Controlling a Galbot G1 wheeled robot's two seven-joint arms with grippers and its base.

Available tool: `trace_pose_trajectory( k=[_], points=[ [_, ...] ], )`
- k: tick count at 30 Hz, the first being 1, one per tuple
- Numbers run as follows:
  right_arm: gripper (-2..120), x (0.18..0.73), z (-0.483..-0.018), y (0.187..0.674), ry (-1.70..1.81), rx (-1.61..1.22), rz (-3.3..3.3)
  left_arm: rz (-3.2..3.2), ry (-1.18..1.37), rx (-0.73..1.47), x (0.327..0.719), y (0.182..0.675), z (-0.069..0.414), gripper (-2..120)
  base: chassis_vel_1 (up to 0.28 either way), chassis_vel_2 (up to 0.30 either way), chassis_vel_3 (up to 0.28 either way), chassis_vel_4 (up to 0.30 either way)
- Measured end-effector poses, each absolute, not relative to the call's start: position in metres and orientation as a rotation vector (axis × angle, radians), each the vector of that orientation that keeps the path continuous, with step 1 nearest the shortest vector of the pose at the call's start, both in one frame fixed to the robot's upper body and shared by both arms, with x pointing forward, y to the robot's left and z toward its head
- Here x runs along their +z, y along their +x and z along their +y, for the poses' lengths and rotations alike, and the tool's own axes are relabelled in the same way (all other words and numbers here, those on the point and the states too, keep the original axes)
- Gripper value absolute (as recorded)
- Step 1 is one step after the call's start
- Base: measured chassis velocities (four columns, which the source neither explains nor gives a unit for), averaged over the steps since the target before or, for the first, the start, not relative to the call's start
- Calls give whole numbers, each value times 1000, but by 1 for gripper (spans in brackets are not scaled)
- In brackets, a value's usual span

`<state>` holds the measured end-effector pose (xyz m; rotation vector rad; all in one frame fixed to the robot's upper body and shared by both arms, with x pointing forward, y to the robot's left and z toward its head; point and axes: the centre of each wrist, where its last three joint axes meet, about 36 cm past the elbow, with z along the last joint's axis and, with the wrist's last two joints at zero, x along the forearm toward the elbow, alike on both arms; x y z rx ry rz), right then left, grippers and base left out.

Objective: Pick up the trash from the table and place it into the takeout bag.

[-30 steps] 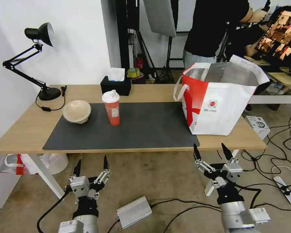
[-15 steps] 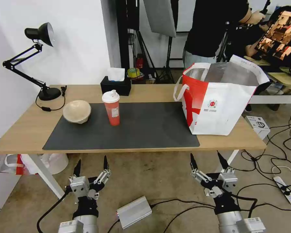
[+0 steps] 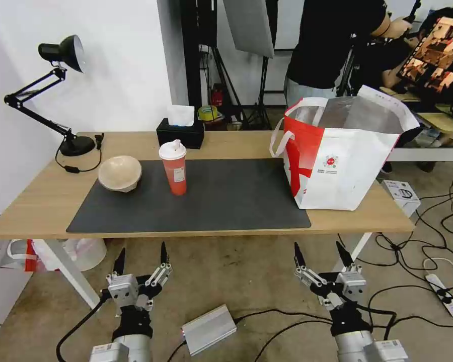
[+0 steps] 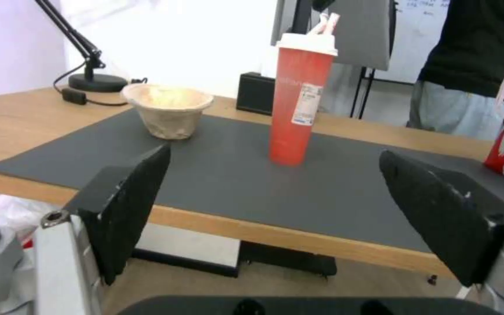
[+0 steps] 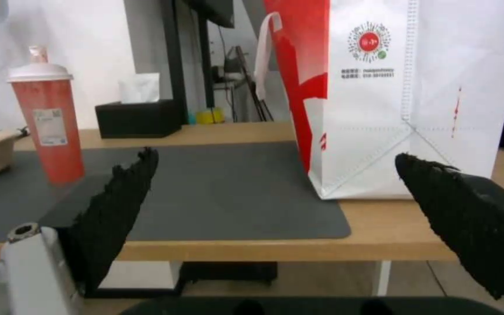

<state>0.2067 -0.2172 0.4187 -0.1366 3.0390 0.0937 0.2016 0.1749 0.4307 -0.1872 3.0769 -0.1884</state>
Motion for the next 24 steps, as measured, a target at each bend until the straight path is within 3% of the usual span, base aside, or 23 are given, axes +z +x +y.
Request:
trace_pose_trajectory(
  k=[17,24],
  points=[
    [100,420,-217,207,-153,94,3013,3073,-186,-190,432,202,175,95,0,0,0,0],
    [100,440,-222,216,-420,220,2937,3070,-183,-191,431,203,175,95,0,0,0,0]
  ],
)
